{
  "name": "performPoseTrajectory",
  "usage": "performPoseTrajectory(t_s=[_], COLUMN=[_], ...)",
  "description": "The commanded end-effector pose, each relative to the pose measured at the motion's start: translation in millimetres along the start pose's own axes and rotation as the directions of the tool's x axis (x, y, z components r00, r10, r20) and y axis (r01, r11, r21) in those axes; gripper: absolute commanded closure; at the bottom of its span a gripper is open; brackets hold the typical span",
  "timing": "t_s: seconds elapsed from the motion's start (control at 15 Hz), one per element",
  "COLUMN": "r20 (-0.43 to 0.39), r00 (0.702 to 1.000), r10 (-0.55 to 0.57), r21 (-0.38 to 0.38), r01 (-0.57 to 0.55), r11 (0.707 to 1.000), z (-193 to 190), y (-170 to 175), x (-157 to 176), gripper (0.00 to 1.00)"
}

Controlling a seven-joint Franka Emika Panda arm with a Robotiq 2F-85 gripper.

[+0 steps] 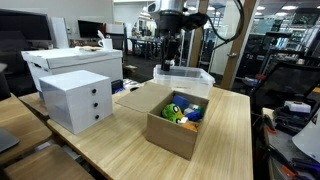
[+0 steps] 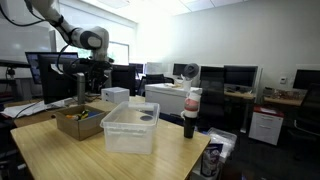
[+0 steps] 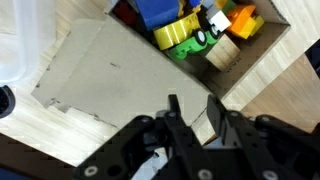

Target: Open the cardboard box lid

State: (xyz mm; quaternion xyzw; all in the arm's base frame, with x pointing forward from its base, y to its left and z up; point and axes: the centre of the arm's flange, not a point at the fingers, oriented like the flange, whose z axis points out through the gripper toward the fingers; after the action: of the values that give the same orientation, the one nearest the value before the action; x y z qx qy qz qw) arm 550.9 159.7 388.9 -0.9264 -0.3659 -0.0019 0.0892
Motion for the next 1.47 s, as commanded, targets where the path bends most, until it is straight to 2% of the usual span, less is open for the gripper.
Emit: performPoseTrajectory(t_s=[0.0, 0.2, 0.4, 0.8, 0.93, 1.0, 1.4], r20=[0.057, 0.075, 0.078, -0.032, -0.065, -0.087, -0.127], r00=[0.993, 0.976, 0.937, 0.862, 0.848, 0.855, 0.830], r10=[0.105, 0.204, 0.341, 0.506, 0.526, 0.511, 0.543], r21=[-0.049, -0.086, -0.133, -0.125, -0.131, -0.139, -0.150], r01=[-0.102, -0.198, -0.329, -0.506, -0.530, -0.519, -0.557], r11=[0.994, 0.977, 0.935, 0.854, 0.838, 0.844, 0.817], z=[-52, -80, -108, -156, -166, -171, -179], y=[-5, -2, 7, 25, 30, 31, 37], x=[-21, -40, -65, -121, -137, -144, -185], gripper=[0.34, 0.19, 0.02, 0.00, 0.00, 0.00, 0.00])
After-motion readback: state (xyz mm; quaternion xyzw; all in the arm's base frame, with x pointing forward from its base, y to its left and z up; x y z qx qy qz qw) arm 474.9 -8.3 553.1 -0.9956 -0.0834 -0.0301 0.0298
